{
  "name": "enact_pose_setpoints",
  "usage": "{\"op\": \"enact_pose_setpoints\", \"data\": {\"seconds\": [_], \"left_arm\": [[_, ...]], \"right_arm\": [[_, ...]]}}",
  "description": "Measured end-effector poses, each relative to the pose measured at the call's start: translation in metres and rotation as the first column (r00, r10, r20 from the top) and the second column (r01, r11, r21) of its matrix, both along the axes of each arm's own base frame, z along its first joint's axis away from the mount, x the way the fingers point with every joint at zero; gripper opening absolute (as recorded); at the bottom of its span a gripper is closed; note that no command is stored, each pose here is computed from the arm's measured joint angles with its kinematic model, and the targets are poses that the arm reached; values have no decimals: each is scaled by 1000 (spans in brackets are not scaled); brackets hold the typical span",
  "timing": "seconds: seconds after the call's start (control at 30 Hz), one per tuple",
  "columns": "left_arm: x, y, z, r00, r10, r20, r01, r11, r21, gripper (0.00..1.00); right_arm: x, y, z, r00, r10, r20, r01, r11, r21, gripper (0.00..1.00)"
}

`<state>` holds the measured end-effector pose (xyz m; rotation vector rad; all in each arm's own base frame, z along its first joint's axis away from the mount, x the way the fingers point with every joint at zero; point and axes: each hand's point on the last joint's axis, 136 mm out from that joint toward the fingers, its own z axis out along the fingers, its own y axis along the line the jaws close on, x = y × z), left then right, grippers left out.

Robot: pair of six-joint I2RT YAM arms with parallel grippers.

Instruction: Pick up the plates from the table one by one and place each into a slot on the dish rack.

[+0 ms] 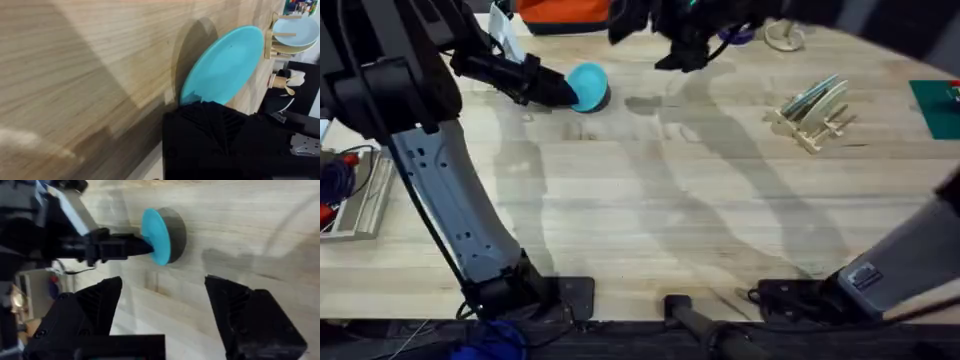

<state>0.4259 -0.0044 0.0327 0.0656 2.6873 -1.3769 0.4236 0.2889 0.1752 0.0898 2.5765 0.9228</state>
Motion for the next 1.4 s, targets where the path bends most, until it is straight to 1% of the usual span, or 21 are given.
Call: {"op": "enact_pose_setpoints", "data": {"seconds": [0.13,0.33,0.5,0.67,0.8,1.0,1.23,1.3,1.4], "left_arm": [[0,0,0,1000,0,0,0,1000,0,40],[0,0,0,1000,0,0,0,1000,0,41],[0,0,0,1000,0,0,0,1000,0,41],[0,0,0,1000,0,0,0,1000,0,41],[0,0,0,1000,0,1,0,1000,0,41],[0,0,0,1000,0,0,0,1000,0,41],[0,0,0,1000,0,0,0,1000,0,41],[0,0,0,1000,0,1,0,1000,0,41],[0,0,0,1000,0,1,0,1000,0,41]], "right_arm": [[12,13,-27,999,39,22,-39,999,-16,995],[27,33,-55,994,81,77,-80,997,-18,995],[27,51,-80,990,117,78,-115,993,-26,995],[22,67,-97,986,149,80,-147,989,-27,995],[18,82,-102,980,173,97,-172,985,-19,995],[18,102,-95,968,194,162,-198,980,11,993],[22,101,-106,980,144,139,-147,989,10,955],[24,99,-109,982,134,134,-136,991,6,917],[26,98,-110,984,116,134,-117,993,0,821]]}}
